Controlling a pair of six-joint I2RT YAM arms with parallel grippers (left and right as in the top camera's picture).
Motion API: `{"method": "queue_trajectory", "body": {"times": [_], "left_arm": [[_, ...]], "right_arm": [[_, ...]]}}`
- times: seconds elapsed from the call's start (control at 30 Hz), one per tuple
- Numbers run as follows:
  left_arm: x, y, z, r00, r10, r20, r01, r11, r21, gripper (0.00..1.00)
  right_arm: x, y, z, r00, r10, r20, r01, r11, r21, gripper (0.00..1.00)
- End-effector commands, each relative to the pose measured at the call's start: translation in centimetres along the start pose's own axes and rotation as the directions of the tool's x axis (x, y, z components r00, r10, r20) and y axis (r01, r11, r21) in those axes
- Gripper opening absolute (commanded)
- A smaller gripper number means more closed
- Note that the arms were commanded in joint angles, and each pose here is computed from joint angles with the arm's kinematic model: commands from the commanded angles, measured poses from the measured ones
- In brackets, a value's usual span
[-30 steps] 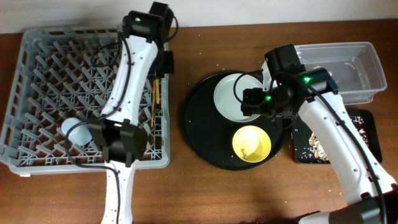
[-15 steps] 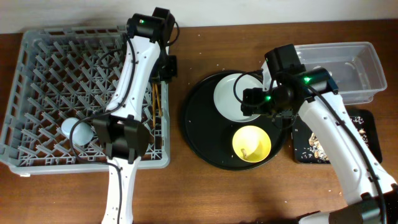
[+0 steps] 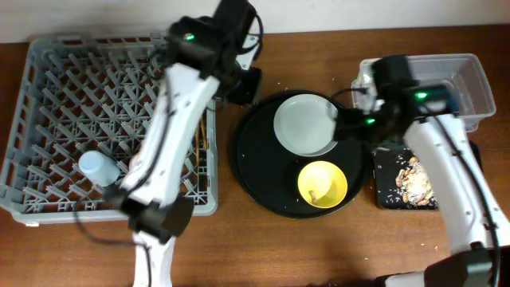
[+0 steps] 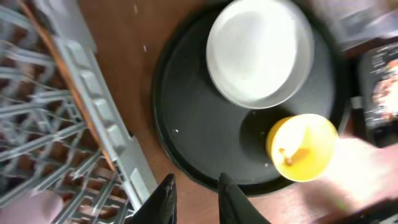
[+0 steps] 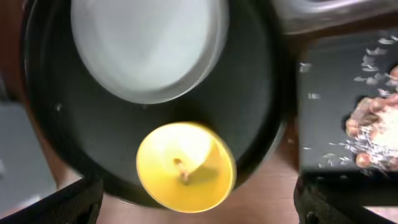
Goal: Sort waste into correct bins and load items into the dishwasher rack
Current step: 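Grasp the yellow bowl with left gripper and move it to rack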
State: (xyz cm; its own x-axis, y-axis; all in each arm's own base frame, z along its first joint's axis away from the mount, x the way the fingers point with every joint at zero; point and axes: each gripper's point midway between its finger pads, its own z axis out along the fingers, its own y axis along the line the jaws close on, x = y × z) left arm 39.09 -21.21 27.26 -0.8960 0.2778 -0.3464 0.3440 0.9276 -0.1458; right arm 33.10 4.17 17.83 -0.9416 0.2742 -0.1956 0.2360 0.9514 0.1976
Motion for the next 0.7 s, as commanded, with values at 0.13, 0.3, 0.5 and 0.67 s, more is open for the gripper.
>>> {"method": "queue_trajectory", "body": {"times": [0.13, 0.3, 0.5, 0.67], "left_arm": [[7.1, -1.8, -5.9, 0.997, 0.072, 0.012, -0.073, 0.997, 0.023, 0.41], [8.4, -7.4, 6.1, 0.987, 0.159, -0.034, -0.148, 0.966, 0.21, 0.52], [11.0, -11.4, 16.4, 0.994, 0.11, 0.015, -0.108, 0.926, 0.362, 0.51], [14.8, -13.1, 22.1, 0.982, 0.084, -0.171, -0.008, 0.915, 0.404, 0.46]], "right_arm": [[-2.0, -13.1, -3.1, 0.901, 0.434, 0.023, -0.43, 0.898, -0.095, 0.99], [-2.0, -13.9, -3.3, 0.891, 0.454, 0.032, -0.45, 0.889, -0.086, 0.98], [-2.0, -13.9, -3.3, 0.891, 0.454, 0.032, -0.45, 0.889, -0.085, 0.98], [-2.0, -13.9, -3.3, 0.891, 0.454, 0.032, -0.45, 0.889, -0.086, 0.98]]}}
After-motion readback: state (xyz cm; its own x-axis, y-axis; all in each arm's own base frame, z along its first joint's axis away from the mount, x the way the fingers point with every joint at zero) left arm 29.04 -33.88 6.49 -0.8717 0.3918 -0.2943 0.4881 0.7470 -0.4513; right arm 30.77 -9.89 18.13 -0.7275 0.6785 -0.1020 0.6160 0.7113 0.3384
